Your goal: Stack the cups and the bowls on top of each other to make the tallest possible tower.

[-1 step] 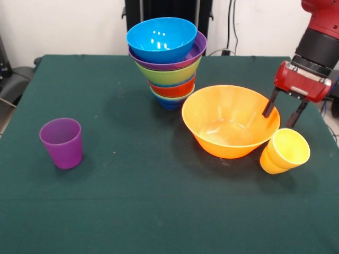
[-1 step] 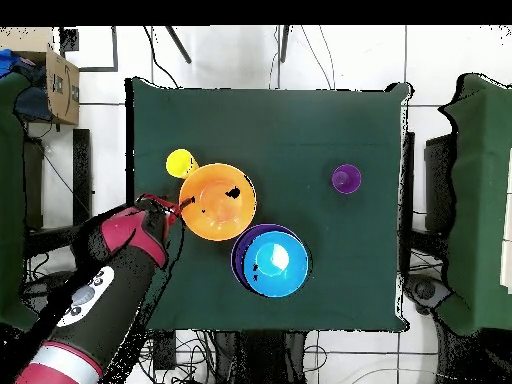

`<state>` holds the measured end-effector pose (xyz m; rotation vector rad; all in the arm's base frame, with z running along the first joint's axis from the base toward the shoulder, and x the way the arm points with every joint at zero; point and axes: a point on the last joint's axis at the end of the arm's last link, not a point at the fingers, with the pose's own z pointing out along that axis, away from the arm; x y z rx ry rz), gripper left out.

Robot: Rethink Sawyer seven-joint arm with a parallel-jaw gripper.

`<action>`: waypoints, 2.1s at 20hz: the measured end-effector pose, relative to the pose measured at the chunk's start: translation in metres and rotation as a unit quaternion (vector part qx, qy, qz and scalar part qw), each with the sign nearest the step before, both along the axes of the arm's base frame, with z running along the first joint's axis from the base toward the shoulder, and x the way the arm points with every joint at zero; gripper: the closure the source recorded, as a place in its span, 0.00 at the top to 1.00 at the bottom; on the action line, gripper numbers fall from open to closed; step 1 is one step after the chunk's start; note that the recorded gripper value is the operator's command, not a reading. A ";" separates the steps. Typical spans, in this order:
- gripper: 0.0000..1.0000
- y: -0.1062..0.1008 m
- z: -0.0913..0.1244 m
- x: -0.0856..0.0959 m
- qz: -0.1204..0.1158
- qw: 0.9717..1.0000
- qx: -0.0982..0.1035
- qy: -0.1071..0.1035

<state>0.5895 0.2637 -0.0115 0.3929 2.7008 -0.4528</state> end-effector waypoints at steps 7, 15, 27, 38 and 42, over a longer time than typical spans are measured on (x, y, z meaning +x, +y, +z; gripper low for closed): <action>1.00 -0.003 0.000 0.000 -0.001 1.000 -0.004 0.000; 0.00 -0.012 -0.003 -0.001 -0.002 1.000 -0.014 0.002; 0.00 -0.020 0.003 0.003 -0.004 1.000 -0.023 -0.004; 0.00 -0.034 0.036 0.022 -0.016 0.999 -0.024 -0.029; 0.00 -0.038 0.057 0.034 -0.023 0.999 -0.016 -0.045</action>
